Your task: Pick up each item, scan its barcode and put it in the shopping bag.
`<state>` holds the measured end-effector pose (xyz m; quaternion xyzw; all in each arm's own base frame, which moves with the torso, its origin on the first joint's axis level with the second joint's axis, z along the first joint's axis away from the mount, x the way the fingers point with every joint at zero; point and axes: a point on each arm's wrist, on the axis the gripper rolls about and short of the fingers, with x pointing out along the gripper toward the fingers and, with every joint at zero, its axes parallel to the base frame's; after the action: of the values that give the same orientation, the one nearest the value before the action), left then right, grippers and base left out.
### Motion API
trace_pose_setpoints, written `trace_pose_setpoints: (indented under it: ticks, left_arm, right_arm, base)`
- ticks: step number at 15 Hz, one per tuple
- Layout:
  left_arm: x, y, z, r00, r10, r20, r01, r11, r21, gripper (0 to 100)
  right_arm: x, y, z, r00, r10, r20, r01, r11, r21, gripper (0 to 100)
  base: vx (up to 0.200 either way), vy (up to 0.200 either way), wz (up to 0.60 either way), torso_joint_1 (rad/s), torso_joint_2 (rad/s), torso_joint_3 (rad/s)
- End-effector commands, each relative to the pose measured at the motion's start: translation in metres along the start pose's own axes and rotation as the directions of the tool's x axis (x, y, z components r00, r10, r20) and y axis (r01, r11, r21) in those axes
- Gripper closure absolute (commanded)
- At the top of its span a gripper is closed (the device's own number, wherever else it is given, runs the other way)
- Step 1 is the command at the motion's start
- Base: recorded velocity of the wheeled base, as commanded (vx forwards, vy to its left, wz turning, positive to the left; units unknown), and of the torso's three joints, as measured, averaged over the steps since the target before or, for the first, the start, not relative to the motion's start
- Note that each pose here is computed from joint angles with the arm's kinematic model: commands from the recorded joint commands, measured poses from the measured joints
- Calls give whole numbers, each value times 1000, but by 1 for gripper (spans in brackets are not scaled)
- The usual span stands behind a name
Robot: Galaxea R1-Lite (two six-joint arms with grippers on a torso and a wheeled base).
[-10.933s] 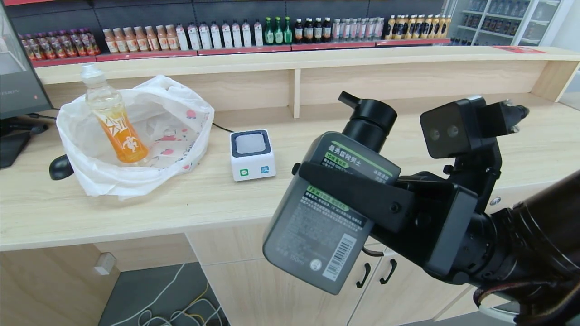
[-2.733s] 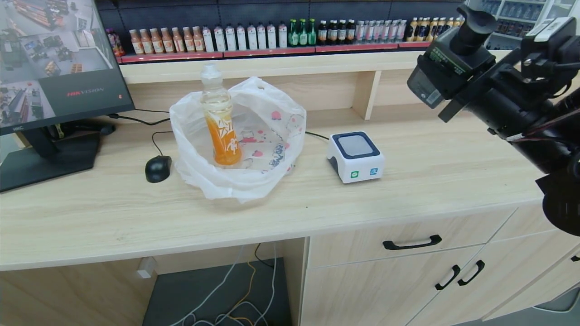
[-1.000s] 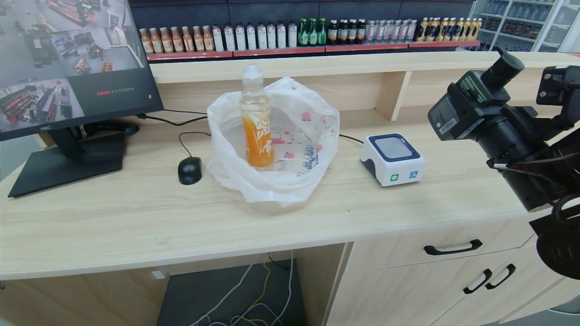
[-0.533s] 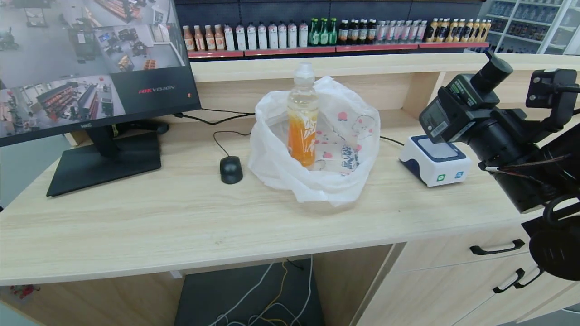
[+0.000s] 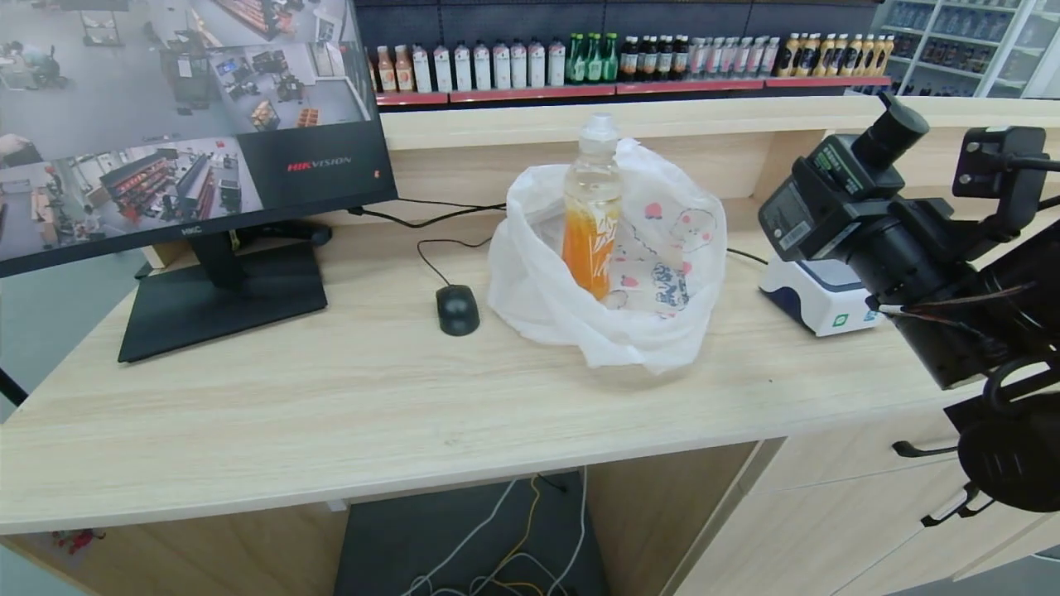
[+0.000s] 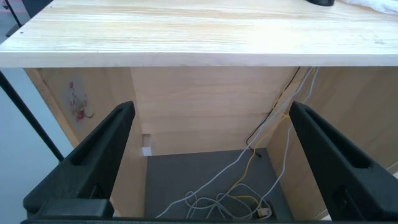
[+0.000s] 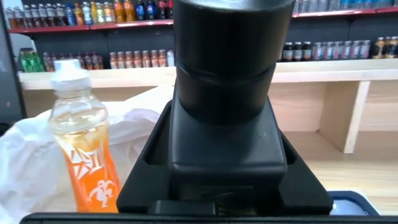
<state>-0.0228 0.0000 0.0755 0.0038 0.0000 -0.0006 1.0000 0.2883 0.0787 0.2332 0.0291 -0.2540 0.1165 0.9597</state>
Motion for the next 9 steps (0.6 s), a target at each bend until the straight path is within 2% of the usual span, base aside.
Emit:
trace_pose_setpoints:
  ticks: [1,3,9]
  left_arm:
    - [0,0,0,1000,1,0,-1,1000,0,0]
    - [0,0,0,1000,0,0,0,1000,0,0]
    - [0,0,0,1000,0,0,0,1000,0,0]
  right_arm:
    - [1,6,-3,1000,17,-8,-17,1000,9,100]
    - [6,14,-7,999,40,-4,-40,999,20,100]
    - [8,16,-17,999,45,-29,-44,999,23,100]
  base:
    - [0,0,0,0,0,0]
    - [0,0,0,0,0,0]
    - [0,0,0,0,0,0]
